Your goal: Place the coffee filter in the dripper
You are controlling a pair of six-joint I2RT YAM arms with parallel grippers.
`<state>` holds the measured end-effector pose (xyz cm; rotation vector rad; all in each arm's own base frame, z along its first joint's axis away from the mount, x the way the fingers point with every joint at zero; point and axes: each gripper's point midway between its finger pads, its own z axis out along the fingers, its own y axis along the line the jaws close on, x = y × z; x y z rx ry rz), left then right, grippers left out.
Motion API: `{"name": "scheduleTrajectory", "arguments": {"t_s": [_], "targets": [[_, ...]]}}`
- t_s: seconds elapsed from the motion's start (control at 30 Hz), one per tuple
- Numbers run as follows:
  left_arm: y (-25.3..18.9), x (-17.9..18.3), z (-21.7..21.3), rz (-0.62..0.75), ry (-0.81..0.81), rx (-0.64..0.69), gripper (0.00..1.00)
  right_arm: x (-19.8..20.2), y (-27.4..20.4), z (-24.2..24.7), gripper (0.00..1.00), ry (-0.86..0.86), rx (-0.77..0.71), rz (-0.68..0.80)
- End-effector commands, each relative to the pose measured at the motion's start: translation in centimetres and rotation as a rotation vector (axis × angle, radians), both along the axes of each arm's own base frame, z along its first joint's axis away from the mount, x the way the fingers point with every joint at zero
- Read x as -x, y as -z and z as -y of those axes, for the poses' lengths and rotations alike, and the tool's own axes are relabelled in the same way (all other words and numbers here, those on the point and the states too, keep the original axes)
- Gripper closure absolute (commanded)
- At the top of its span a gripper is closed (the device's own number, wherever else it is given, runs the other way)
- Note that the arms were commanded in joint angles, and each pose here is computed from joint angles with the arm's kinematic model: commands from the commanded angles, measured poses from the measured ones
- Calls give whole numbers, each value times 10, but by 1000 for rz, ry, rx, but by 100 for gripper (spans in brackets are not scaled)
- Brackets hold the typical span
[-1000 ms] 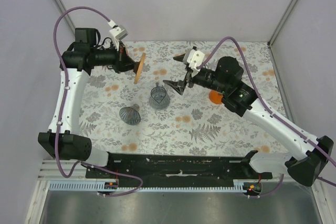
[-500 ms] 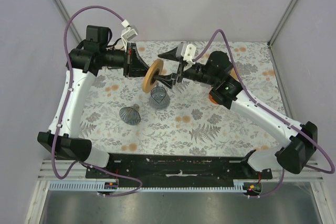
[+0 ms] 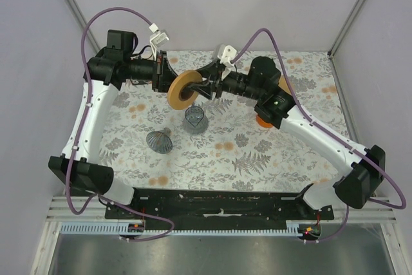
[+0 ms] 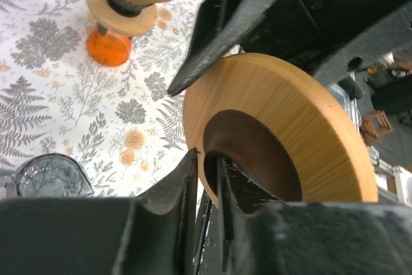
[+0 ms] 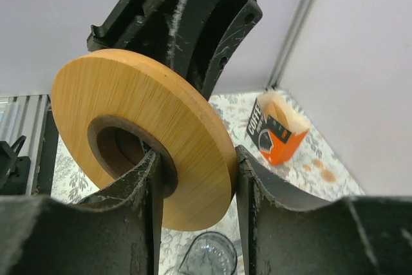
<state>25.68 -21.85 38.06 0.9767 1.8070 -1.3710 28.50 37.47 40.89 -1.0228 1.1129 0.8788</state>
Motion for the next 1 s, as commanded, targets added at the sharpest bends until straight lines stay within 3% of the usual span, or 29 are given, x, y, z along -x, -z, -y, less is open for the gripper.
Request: {"name": "scheduleTrajectory", "arguments": {"t_s": [0.0, 0.07, 0.17, 0.4, 0.57, 0.73, 0.97], "targets": [[5, -18, 5, 13, -60, -44, 54, -22, -11, 11, 100, 162, -15, -83], [16, -39, -3, 16, -161, -110, 35, -29, -1, 21, 100, 213, 27, -127], [31, -72, -28, 13, -343, -205, 25, -37, 26, 37, 100, 280, 128, -223], [60, -124, -129, -53, -732, -319, 22, -45, 98, 60, 100, 352, 473, -401], [84, -126, -209, -104, -946, -384, 23, -56, 121, 50, 100, 334, 657, -539], [101, -115, -231, -55, -1005, -474, 23, -61, 153, 40, 100, 356, 815, -642], [114, -112, -226, -92, -970, -465, 23, -63, 203, 29, 100, 346, 924, -733]]}}
